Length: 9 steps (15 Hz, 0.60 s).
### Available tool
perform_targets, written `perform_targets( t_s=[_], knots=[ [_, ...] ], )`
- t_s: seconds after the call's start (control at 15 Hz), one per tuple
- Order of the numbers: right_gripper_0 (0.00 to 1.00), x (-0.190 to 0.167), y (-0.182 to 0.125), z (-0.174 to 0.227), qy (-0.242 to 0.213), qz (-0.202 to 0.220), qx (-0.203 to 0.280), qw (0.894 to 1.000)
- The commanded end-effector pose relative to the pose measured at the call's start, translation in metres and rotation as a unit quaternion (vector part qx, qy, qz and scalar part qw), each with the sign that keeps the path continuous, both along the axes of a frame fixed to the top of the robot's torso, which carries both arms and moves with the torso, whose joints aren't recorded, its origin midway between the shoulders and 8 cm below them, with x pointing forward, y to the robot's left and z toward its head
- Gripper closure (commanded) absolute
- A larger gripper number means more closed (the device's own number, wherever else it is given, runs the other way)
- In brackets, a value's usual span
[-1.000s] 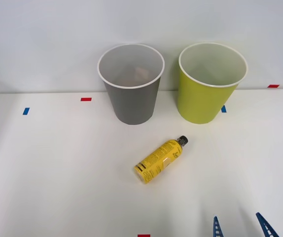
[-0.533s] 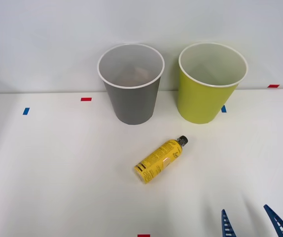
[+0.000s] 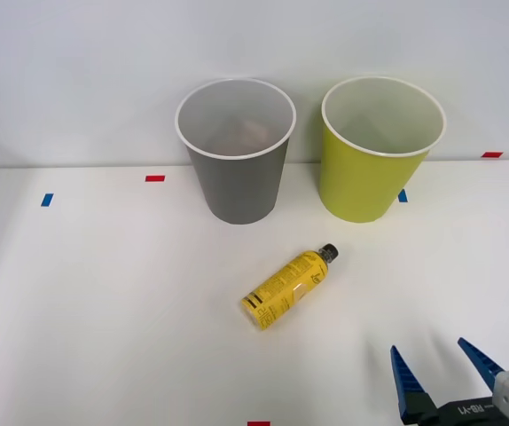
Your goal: Put cans in the gray bin, plastic bottles in the light green bin
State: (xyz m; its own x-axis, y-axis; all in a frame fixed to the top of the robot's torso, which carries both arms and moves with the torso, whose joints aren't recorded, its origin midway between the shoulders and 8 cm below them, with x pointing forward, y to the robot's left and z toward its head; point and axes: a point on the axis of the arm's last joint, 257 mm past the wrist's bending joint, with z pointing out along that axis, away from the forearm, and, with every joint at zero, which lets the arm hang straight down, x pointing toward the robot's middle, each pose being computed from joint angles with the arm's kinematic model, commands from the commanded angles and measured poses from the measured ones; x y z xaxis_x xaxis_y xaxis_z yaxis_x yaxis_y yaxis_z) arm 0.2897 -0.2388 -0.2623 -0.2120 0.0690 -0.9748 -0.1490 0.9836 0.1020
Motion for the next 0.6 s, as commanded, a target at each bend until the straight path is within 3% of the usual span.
perform_targets(
  t_s=[0.07,0.27,0.6],
  knots=[
    [0.00,0.016,0.010,0.009,-0.005,0.025,-0.007,1.000],
    [0.00,0.031,0.021,0.010,0.005,0.048,-0.001,0.999],
    [0.00,0.060,0.045,0.011,0.056,0.066,0.085,0.993]
  ],
)
